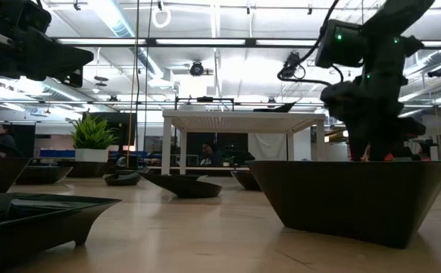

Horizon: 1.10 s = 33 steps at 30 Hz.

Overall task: Pick & Place Mini shaped plates
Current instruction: Put the leaf-shaped plate on the shelf

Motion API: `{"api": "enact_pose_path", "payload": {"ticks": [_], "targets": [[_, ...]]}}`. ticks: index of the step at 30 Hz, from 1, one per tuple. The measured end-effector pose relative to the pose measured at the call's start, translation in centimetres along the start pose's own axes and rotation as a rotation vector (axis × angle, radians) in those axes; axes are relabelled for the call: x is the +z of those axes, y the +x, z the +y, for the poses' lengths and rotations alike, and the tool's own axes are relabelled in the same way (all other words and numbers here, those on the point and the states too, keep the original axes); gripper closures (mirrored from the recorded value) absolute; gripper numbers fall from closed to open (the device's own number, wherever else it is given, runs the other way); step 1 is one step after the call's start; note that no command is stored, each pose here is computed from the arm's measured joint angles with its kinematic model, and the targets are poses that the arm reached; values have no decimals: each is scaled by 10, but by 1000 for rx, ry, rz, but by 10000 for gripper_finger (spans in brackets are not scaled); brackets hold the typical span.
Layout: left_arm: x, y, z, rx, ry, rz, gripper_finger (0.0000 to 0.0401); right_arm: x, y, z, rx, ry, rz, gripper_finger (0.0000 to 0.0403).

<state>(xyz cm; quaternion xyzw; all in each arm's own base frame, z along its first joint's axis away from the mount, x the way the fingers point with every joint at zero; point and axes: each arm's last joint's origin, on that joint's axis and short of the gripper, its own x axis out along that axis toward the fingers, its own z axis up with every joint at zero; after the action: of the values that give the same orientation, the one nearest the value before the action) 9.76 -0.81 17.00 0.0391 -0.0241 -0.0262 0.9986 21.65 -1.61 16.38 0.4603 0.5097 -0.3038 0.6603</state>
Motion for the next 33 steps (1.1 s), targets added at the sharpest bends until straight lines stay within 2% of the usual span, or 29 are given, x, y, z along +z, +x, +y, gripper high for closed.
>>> {"api": "enact_pose_path", "payload": {"ticks": [13,33], "targets": [[0,0,0,0,0,2,398,3,27,1,-32,12,21,230],[0,0,0,0,0,2,398,2,22,1,-12,37,39,298]]}}
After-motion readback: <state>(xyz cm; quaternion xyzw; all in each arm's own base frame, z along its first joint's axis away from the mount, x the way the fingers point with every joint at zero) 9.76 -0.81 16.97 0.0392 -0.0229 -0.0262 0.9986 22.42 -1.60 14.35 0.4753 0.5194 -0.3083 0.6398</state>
